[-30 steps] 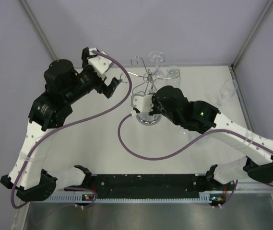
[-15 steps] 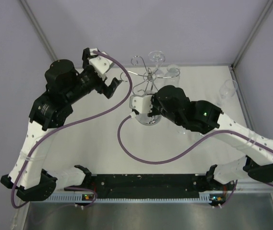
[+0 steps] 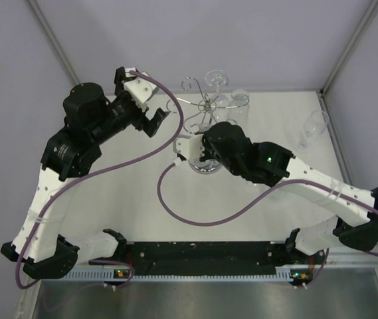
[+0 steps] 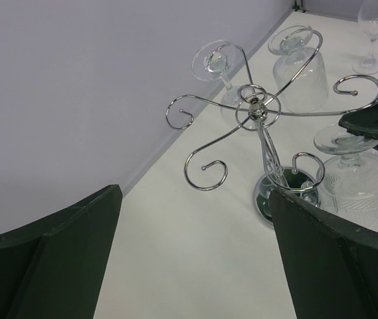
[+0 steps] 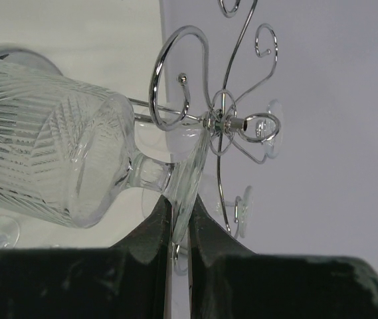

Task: Place the wine glass upside down on the wine glass rack
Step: Turn the wine glass upside down at the wine rack.

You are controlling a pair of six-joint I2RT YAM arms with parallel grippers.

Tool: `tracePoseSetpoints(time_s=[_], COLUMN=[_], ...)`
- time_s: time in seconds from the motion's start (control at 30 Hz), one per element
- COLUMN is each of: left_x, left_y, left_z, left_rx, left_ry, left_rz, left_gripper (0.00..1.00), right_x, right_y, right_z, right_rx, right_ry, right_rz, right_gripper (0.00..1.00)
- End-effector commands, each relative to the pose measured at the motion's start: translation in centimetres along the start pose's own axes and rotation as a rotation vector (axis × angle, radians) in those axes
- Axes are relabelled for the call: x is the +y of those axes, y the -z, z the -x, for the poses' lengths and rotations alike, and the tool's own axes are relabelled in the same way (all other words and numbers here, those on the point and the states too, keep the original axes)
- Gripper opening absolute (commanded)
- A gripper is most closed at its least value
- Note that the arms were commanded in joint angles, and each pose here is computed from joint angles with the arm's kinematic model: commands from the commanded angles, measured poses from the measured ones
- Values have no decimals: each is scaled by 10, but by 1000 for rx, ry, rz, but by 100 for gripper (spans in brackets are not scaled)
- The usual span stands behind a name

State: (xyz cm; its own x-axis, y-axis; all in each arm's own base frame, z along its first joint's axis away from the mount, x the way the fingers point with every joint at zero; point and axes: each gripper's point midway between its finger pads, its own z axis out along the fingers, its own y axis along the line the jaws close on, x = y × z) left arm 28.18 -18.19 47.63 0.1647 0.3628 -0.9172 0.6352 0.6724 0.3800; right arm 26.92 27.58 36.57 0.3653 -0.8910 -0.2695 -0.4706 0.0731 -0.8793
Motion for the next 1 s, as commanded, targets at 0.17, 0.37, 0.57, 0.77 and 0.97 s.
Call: tracePoseSetpoints(time_s=[0.17, 0.37, 0.57, 0.77, 0.97], left_x=[7, 7, 8, 8, 8], left_y=[5, 7, 8, 10, 9], left_z=[16, 17, 17, 18, 17], left_rx=[-56, -59, -61, -63, -60], left_ry=[3, 1, -6, -11, -15], left_rz=[31, 33, 36, 38, 35], left_gripper=[99, 99, 99, 99, 99], right_x=[-23, -24, -26, -34, -42], right_y=[-2, -10, -18, -21, -25], right_z=[13, 15, 16, 15, 15], right_rx=[-18, 5, 23, 33, 34], right_ry=[-5, 27, 57, 63, 71], right_rz=[-106, -120, -130, -144, -151], right_gripper=[0, 0, 0, 0, 0])
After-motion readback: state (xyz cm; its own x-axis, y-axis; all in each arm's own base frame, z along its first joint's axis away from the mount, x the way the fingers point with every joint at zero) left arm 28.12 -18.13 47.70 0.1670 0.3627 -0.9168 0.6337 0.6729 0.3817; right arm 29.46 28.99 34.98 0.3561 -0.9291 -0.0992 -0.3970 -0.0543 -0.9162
